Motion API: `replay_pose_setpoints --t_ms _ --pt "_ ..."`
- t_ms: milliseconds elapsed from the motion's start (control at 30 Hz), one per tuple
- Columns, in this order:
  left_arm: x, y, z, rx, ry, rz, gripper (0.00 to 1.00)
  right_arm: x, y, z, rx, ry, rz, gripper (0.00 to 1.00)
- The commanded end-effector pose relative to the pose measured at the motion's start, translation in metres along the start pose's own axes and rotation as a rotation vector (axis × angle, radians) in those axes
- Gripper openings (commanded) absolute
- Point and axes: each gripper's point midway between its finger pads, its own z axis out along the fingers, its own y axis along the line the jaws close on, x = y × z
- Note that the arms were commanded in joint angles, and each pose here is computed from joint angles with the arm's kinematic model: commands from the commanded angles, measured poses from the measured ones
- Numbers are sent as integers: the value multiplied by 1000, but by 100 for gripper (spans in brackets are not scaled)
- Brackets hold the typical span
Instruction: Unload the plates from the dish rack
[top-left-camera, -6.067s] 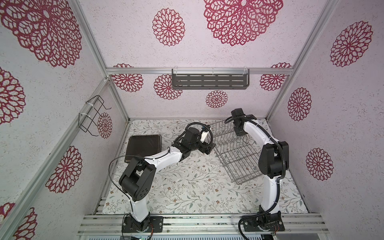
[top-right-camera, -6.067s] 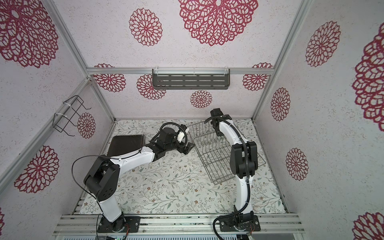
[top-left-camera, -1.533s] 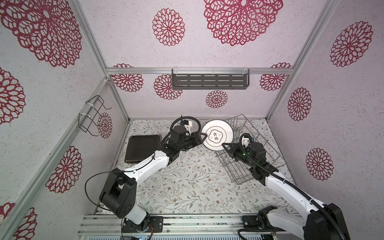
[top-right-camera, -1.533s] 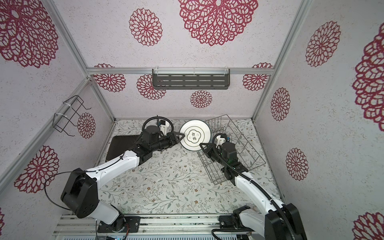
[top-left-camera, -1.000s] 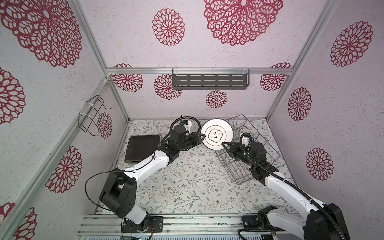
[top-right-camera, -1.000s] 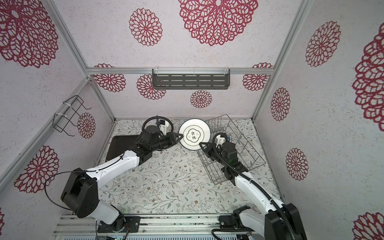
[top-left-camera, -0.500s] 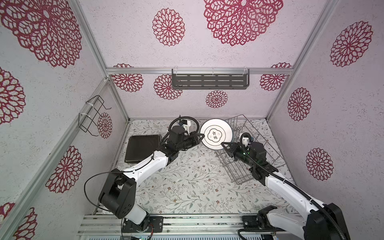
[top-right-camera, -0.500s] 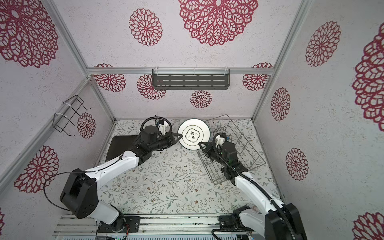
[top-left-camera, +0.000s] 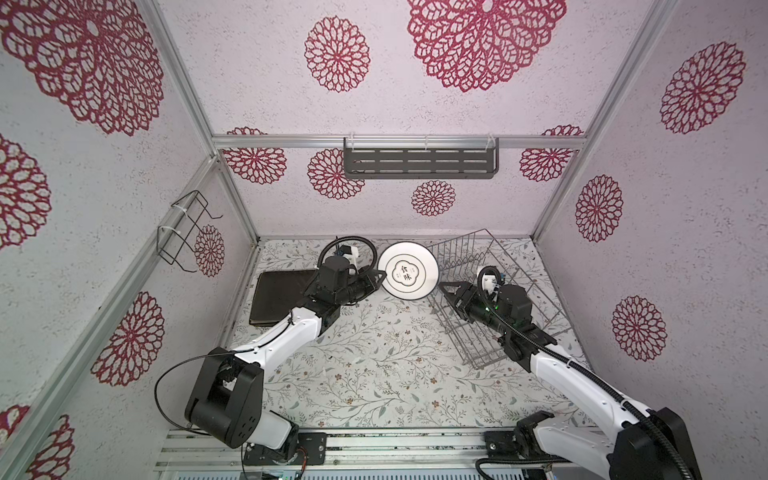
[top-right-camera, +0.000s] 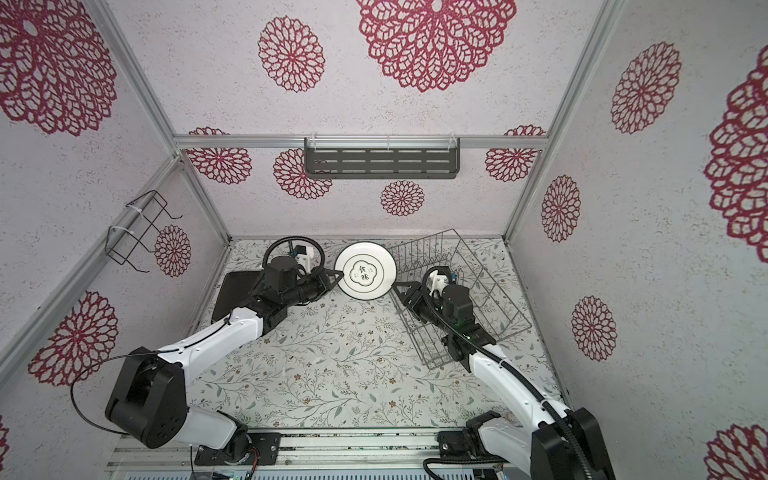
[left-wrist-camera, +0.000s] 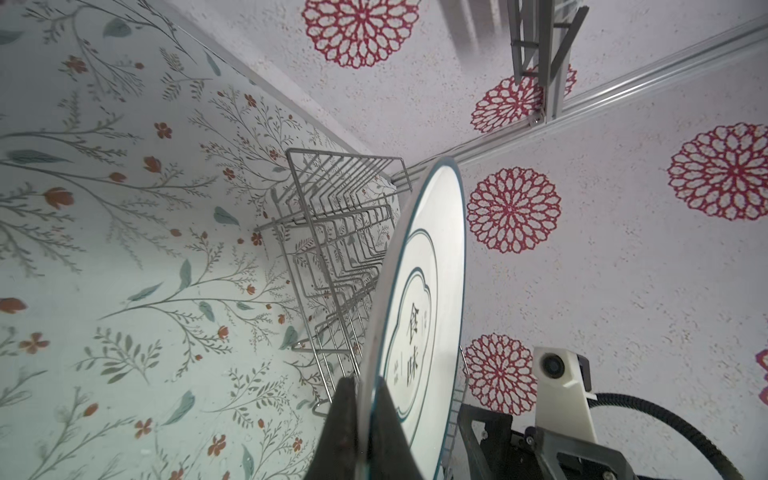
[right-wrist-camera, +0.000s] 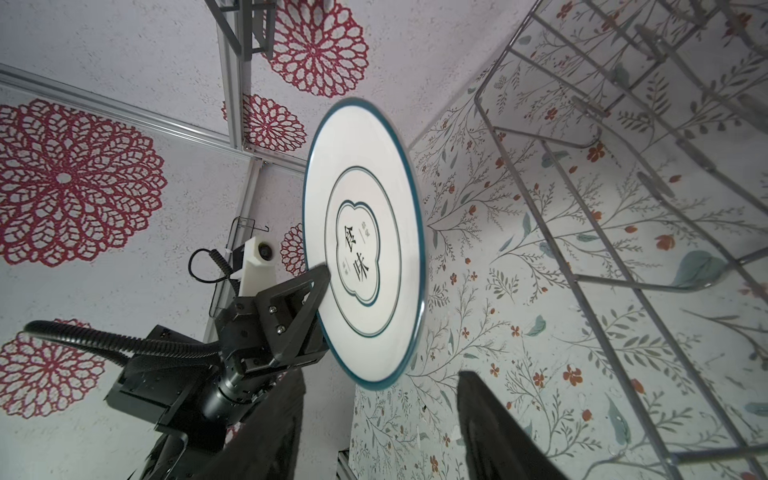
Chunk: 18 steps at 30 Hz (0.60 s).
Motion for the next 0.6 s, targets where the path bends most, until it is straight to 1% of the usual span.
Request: replay_pose_setpoints --t_ms 0,167,300,467,567 --pt "-18 -16 -18 60 -63 14 0 -10 29 -5 -55 -24 -64 64" --pt "-29 0 -28 12 -105 -7 0 -10 27 -5 -45 -25 -73 65" --pt "-33 22 -32 -67 -107 -52 0 -11 26 -5 -37 -26 -70 65" --pt "-35 32 -37 -111 -115 -46 0 -10 23 -4 -23 -17 -74 66" --pt "-36 44 -37 -169 -118 -18 0 -9 22 -2 -16 -7 -77 68"
